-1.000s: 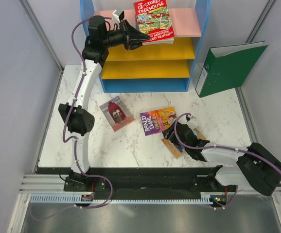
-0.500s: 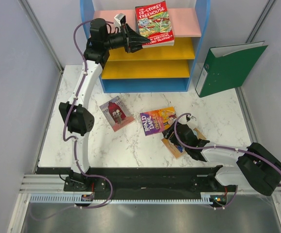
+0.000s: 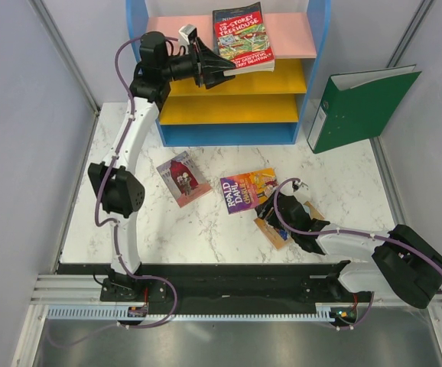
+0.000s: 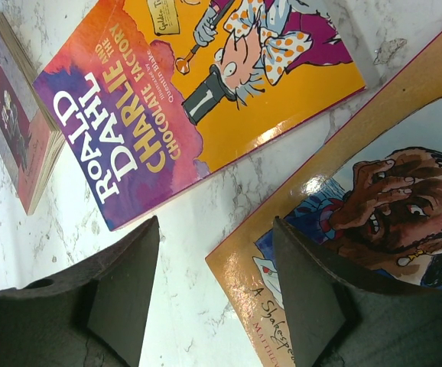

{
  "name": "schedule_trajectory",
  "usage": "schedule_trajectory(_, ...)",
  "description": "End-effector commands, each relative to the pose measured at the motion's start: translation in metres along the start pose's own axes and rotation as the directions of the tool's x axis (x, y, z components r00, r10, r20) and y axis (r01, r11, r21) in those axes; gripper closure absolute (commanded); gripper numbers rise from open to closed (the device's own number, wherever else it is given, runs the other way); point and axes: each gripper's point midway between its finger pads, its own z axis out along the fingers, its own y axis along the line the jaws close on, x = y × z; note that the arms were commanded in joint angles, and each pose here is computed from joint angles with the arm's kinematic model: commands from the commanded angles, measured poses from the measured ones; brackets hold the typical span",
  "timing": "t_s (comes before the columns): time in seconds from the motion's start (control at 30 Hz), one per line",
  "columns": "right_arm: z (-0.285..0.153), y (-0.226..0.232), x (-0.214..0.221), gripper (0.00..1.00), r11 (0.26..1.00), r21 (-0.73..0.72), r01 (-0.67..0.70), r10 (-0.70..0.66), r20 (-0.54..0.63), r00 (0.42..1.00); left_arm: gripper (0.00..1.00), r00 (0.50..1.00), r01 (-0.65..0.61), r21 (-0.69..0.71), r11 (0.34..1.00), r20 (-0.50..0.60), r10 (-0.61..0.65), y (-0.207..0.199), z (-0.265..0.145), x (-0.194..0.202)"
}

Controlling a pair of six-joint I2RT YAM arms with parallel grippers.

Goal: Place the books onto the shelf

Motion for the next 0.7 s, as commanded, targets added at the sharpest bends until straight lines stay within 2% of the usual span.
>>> schedule_trajectory(0.0, 0.001, 0.011, -0.003, 0.32, 1.0, -0.024, 0.006, -0.006, 0.0, 1.0, 0.52, 0.994, -0.111, 0.035, 0.993, 0.008, 0.11, -0.031, -0.017, 0.012)
schedule_trajectory(0.2, 0.001, 0.012, -0.004, 0.32, 1.0, -0.025, 0.007, -0.007, 0.001, 1.0, 0.46, 0.988, -0.155, 0.031, 0.987, -0.005, 0.155, -0.031, -0.022, 0.022)
schedule_trajectory(0.43, 0.002, 0.012, -0.002, 0.32, 1.0, -0.023, 0.011, -0.011, -0.01, 1.0, 0.45, 0.976, -0.217, 0.034, 0.976, 0.002, 0.217, -0.036, -0.028, 0.031)
schedule_trajectory(0.67, 0.003, 0.012, 0.0, 0.32, 1.0, -0.023, 0.014, -0.014, -0.015, 1.0, 0.48, 0.976, -0.218, 0.024, 0.976, -0.012, 0.218, -0.026, -0.03, 0.041)
